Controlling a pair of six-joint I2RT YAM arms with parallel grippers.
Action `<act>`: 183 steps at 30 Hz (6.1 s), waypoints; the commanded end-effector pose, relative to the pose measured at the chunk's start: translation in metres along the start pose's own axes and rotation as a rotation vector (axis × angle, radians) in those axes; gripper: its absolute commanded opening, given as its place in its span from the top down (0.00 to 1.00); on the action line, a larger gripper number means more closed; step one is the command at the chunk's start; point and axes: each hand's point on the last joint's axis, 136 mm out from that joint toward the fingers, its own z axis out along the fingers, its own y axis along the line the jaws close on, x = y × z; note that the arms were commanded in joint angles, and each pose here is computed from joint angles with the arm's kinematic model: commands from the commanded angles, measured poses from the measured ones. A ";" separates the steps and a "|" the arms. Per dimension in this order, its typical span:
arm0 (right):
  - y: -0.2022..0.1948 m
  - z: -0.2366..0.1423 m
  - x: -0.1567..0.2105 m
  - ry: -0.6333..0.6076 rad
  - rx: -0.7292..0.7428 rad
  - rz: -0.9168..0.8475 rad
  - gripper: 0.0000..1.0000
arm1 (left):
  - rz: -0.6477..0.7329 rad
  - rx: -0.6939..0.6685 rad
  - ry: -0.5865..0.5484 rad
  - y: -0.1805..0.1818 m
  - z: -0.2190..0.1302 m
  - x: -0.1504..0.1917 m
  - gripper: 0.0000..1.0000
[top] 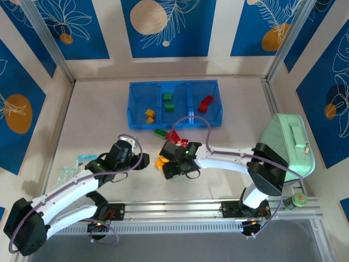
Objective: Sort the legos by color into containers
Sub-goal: Move the lego to the bottom-center of the table, then pick up the lego from the bottom-center of the table, then place the lego in the container, then pick up the lego from the center of the table.
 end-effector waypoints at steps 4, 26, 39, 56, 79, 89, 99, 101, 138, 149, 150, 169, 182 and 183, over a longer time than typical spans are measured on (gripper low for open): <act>-0.003 0.018 0.020 0.051 0.080 0.119 0.13 | -0.016 0.000 -0.020 0.004 -0.009 0.001 0.34; -0.076 -0.002 0.022 -0.008 0.150 0.317 0.26 | -0.009 0.004 -0.030 0.004 -0.013 0.001 0.34; -0.061 -0.003 -0.016 -0.057 0.097 0.305 0.28 | -0.002 -0.002 -0.025 0.005 -0.012 0.001 0.34; -0.067 0.009 -0.024 -0.027 0.129 0.283 0.78 | 0.001 -0.024 -0.021 0.013 -0.005 0.009 0.34; -0.083 -0.074 -0.180 -0.265 0.012 0.204 0.78 | 0.011 -0.014 0.001 0.012 -0.002 0.014 0.34; -0.103 -0.042 -0.274 -0.222 0.014 0.181 0.77 | 0.014 -0.015 0.007 0.015 -0.011 0.020 0.34; -0.114 -0.029 -0.306 -0.188 0.041 0.202 0.34 | 0.052 0.038 0.027 0.002 -0.016 0.021 0.33; -0.113 -0.042 -0.308 -0.214 0.062 0.198 0.23 | 0.069 0.048 0.034 -0.003 -0.015 0.020 0.33; -0.132 -0.057 -0.081 -0.285 -0.071 0.400 0.26 | 0.143 0.001 0.218 -0.060 0.069 -0.005 0.29; -0.156 -0.073 -0.063 -0.342 -0.087 0.471 0.27 | 0.139 -0.065 0.264 -0.062 0.094 -0.004 0.31; -0.156 -0.072 -0.062 -0.342 -0.089 0.472 0.27 | 0.139 -0.064 0.269 -0.064 0.096 -0.003 0.31; -0.163 -0.062 -0.051 -0.319 -0.087 0.493 0.27 | 0.129 -0.196 0.349 -0.046 0.112 0.023 0.49; -0.165 -0.061 -0.042 -0.319 -0.088 0.506 0.27 | 0.133 -0.216 0.329 -0.044 0.104 0.017 0.60; -0.165 -0.061 -0.041 -0.319 -0.087 0.507 0.27 | 0.133 -0.210 0.317 -0.046 0.102 0.013 0.60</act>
